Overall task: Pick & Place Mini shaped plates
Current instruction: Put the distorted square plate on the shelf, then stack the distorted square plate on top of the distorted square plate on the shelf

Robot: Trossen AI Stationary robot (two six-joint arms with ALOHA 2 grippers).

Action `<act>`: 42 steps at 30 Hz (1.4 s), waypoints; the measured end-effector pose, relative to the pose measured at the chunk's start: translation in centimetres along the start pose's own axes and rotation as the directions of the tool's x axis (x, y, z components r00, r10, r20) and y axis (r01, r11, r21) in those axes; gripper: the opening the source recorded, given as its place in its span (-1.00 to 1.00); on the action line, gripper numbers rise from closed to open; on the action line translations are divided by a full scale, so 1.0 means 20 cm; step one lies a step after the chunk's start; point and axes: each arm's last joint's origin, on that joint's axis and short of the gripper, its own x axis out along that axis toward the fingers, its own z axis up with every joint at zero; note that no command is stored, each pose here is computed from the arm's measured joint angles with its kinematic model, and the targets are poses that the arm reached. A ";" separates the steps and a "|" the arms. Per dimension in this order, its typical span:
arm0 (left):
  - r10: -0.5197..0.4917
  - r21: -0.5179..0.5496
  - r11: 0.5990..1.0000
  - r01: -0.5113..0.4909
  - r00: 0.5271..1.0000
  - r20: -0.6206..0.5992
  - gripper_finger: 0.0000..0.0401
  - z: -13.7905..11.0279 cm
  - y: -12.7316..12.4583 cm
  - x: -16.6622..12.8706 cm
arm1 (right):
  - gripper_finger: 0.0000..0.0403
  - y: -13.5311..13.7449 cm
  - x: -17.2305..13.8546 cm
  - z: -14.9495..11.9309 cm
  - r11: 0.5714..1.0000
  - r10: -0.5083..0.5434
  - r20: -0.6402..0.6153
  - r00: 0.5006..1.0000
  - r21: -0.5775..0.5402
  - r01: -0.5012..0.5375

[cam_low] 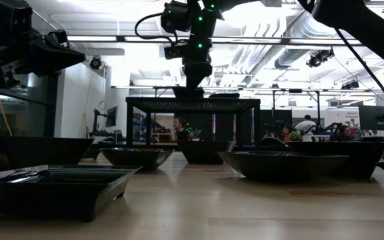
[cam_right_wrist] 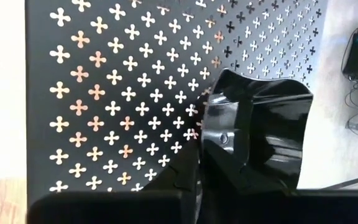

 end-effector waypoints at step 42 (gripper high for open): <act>0.000 0.000 1.000 0.000 1.000 0.000 -0.99 0.00 0.00 0.00 | -0.32 0.23 -0.76 -0.20 0.909 0.274 0.037 0.961 0.317 -0.271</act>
